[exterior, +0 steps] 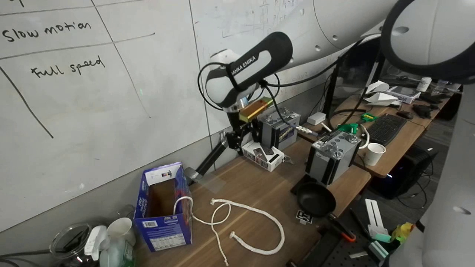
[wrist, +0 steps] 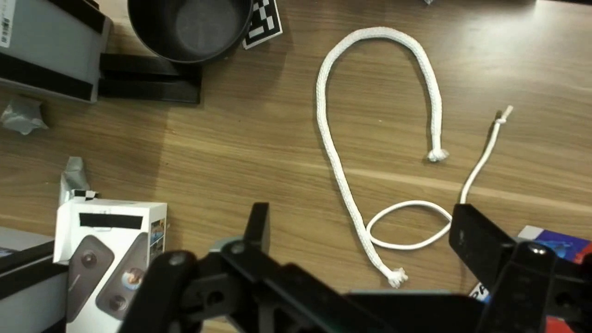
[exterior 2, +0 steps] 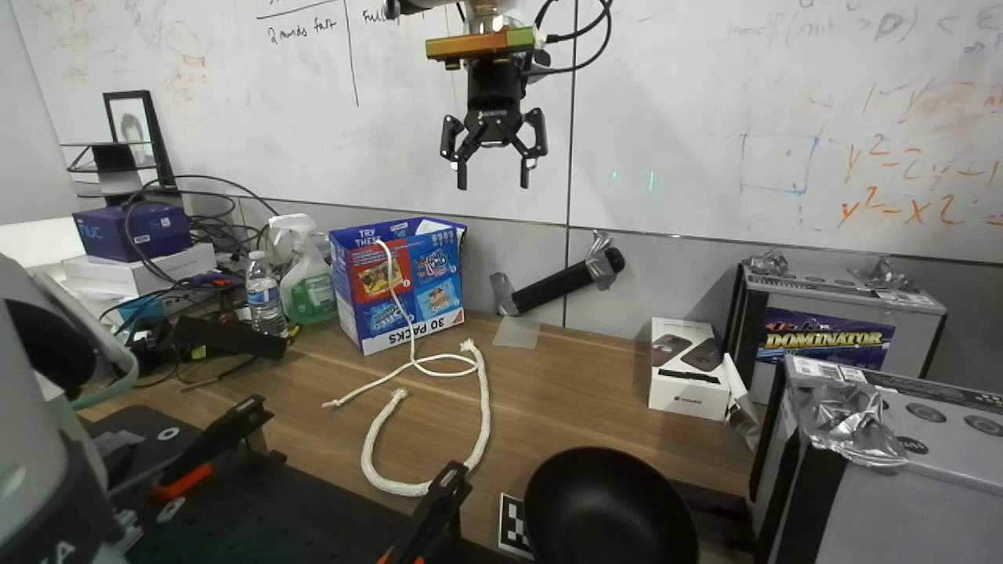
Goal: Pick up the white ropes from the counter and put them in the box
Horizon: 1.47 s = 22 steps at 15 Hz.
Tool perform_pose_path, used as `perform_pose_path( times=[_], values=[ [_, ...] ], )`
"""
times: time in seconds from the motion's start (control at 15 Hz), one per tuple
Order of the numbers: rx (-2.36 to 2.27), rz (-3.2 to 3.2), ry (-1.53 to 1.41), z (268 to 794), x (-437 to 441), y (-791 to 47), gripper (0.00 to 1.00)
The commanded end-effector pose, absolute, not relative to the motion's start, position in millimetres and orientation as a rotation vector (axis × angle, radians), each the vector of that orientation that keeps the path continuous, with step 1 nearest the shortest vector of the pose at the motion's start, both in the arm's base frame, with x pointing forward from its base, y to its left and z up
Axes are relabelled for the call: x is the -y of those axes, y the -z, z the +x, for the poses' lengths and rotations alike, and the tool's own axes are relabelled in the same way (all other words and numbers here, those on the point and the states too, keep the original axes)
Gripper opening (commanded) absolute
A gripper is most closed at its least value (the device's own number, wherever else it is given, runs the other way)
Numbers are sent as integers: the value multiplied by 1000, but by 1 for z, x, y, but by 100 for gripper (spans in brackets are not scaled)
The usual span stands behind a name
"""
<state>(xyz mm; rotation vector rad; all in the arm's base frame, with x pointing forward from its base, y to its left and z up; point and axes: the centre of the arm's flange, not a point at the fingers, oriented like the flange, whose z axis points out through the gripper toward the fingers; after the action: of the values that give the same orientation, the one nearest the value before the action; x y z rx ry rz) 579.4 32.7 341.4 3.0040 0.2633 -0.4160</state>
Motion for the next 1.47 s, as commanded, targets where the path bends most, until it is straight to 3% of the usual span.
perform_pose_path(
  times=[0.0,1.4],
  values=[
    [-344,3078,438,551,-15,-290,100],
    [-188,3118,289,481,46,-86,100]
  ],
)
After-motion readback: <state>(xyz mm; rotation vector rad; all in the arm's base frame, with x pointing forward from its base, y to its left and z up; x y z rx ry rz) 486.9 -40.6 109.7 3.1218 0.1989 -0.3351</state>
